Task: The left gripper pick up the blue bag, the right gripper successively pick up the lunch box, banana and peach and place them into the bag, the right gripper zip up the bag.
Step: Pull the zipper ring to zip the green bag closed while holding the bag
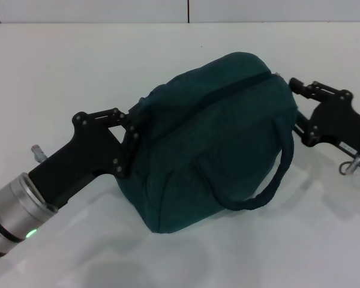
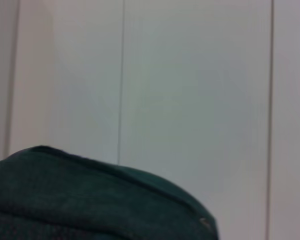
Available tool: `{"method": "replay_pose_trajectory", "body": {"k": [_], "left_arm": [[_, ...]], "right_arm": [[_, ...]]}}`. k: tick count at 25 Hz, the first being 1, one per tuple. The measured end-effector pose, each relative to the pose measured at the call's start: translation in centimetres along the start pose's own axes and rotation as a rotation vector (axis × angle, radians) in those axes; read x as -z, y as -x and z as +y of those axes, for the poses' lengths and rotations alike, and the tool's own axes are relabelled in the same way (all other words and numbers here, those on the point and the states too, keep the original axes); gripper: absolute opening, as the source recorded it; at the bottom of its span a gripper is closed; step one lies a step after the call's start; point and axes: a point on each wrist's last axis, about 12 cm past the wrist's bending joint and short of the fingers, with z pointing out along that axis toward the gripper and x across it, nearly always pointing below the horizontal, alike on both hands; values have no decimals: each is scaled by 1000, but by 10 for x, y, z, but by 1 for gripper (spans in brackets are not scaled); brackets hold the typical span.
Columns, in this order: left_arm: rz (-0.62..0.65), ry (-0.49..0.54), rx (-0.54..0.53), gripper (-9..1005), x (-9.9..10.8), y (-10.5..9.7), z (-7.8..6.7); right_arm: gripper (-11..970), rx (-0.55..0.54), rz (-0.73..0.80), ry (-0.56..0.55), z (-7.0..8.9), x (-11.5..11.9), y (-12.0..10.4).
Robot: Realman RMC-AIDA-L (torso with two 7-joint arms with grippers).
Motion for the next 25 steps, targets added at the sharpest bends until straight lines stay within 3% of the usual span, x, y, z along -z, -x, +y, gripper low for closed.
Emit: {"method": "replay_pose_trajectory", "body": {"k": [7,20,25], "left_arm": [[2,2,0,49,0,0,0],[0,-7,-4,49,-2,0,1],[2,2,-2,49,0,0,1]], "right_arm": [[346,-3,12,-50,-7,6,-2],[347,19,42,80,9,-14,-2],[346,15,26,50,5,-8,0]]}}
